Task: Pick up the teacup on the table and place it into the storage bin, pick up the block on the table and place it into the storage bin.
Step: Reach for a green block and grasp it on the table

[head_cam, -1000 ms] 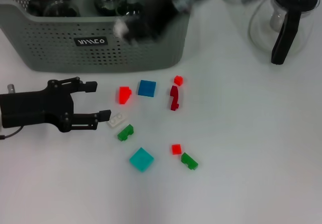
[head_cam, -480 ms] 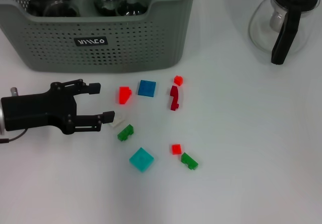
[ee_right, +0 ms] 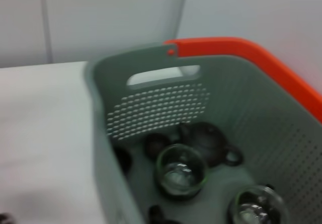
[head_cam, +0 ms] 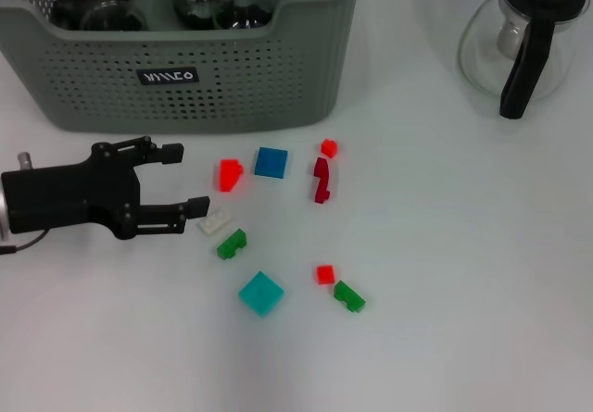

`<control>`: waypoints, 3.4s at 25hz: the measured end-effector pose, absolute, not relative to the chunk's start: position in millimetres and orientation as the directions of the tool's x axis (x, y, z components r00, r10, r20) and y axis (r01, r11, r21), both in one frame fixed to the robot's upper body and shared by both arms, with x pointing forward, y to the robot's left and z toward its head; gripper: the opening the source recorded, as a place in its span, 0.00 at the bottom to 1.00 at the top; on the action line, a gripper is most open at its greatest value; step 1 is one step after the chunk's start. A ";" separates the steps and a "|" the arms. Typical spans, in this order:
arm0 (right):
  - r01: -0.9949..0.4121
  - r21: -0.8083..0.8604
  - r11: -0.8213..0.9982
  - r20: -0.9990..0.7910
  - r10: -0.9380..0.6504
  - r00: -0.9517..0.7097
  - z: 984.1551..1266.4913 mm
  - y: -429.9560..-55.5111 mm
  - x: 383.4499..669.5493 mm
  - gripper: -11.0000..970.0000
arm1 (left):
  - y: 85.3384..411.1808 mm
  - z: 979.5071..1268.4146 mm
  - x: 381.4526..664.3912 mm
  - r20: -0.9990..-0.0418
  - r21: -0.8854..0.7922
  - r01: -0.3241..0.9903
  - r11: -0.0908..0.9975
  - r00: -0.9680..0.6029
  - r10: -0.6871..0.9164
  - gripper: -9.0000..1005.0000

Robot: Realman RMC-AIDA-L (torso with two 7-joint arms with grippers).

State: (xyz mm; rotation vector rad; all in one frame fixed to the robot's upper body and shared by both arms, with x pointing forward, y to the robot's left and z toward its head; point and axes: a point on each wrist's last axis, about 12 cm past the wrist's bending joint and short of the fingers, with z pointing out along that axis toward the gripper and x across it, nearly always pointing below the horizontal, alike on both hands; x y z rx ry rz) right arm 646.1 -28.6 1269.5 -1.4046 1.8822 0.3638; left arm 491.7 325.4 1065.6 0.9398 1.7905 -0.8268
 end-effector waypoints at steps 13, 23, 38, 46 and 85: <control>-0.940 0.111 0.323 -0.489 -0.806 -0.334 1246.9 -81.3 571.5 0.97 | 323.6 1067.1 492.9 -0.933 -0.060 0.883 0.465 -0.215 0.287 0.85; -0.912 0.247 0.327 -0.197 -0.905 -0.378 1174.7 -66.8 556.3 0.97 | 321.8 1067.8 494.9 -0.935 -0.053 0.885 0.463 -0.207 0.289 0.85; -0.932 0.158 0.326 -0.152 -0.925 -0.349 1139.1 -50.5 552.8 0.97 | 318.2 1063.6 494.8 -0.934 -0.062 0.876 0.478 -0.219 0.281 0.84; -0.953 0.115 0.281 -0.163 -0.941 -0.297 1124.5 -42.6 544.8 0.95 | 317.9 1063.4 494.8 -0.934 -0.063 0.875 0.480 -0.220 0.280 0.84; -0.948 0.103 0.300 -0.177 -0.933 -0.314 1113.3 -36.3 539.4 0.62 | 316.2 1058.7 495.4 -0.932 -0.067 0.866 0.496 -0.231 0.278 0.85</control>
